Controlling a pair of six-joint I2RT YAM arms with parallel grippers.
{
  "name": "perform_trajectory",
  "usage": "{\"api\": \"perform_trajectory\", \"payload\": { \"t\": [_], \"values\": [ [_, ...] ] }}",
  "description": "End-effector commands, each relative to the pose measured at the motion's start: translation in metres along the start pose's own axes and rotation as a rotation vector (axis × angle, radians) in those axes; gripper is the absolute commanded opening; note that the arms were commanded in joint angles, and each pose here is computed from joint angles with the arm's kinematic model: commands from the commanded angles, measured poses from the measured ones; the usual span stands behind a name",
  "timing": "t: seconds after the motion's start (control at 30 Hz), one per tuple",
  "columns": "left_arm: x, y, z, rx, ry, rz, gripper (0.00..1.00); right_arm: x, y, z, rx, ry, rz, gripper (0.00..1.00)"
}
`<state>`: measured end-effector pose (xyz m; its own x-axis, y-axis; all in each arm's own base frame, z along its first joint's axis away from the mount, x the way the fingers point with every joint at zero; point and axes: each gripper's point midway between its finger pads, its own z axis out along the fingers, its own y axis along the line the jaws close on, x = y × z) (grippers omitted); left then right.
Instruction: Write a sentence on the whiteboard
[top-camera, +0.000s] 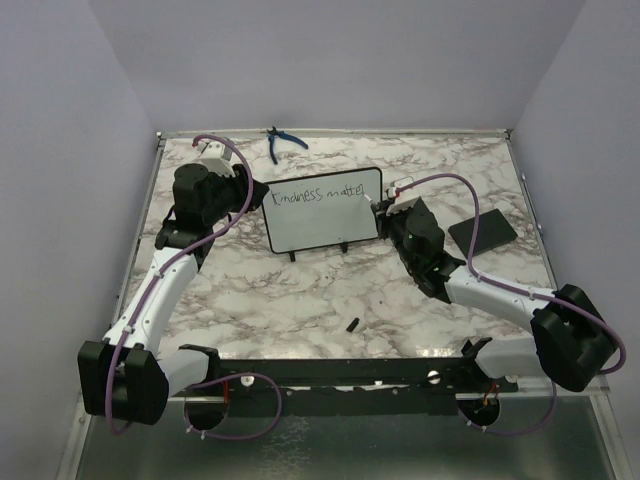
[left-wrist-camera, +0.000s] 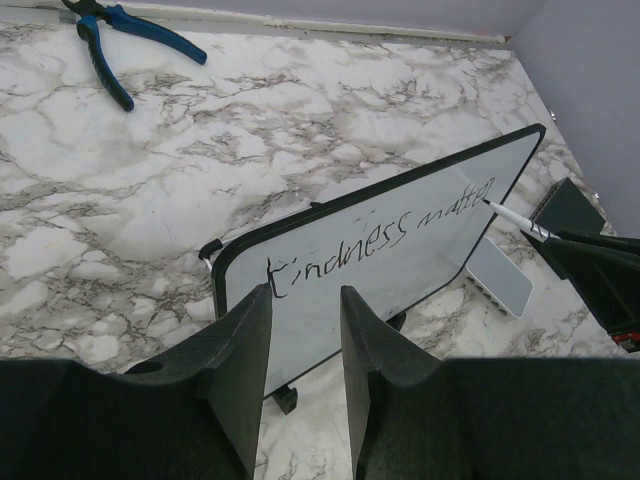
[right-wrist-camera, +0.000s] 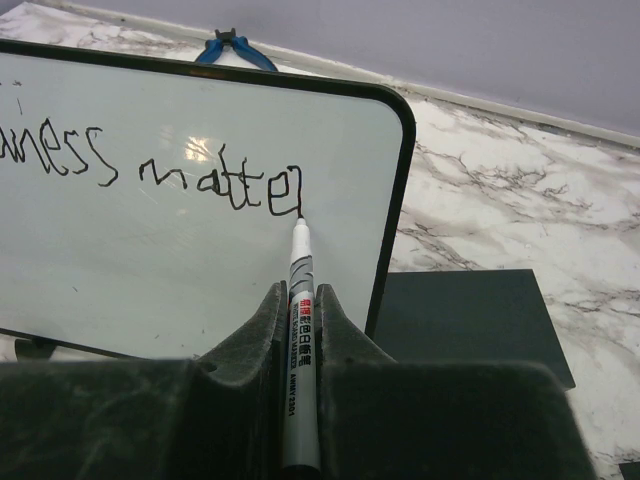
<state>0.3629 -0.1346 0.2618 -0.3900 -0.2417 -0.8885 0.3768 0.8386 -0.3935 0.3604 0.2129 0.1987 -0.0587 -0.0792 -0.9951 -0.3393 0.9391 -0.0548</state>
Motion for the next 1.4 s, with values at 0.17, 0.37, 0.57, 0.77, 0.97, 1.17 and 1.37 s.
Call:
{"api": "perform_trajectory", "payload": {
  "t": [0.17,0.37,0.57,0.77,0.97,1.17,1.37],
  "values": [
    [-0.004,-0.003,-0.004,0.002,-0.021,0.022,0.35,-0.022,-0.007,0.002,0.033,-0.057,-0.004,0.01],
    [-0.004,-0.003,-0.004,0.002,-0.021,0.023,0.35,-0.032,-0.007,0.005,0.036,-0.084,-0.005,0.0],
    [-0.004,-0.003,-0.004,0.002,-0.022,0.024,0.35,-0.036,-0.012,0.004,0.058,-0.097,-0.005,0.0],
    [-0.004,-0.003,-0.005,0.001,-0.021,0.023,0.35,-0.034,-0.018,0.001,0.089,-0.095,0.002,0.01],
    [-0.004,-0.003,-0.004,0.001,-0.021,0.023,0.35,-0.031,-0.017,0.002,0.091,-0.087,0.004,0.01],
    [-0.004,-0.003,-0.004,0.0,-0.021,0.021,0.35,-0.032,-0.015,0.001,0.076,-0.09,0.003,0.01],
    [-0.004,-0.002,-0.004,-0.003,-0.021,0.023,0.35,-0.032,-0.012,0.0,0.053,-0.088,-0.002,0.01]
  ]
}}
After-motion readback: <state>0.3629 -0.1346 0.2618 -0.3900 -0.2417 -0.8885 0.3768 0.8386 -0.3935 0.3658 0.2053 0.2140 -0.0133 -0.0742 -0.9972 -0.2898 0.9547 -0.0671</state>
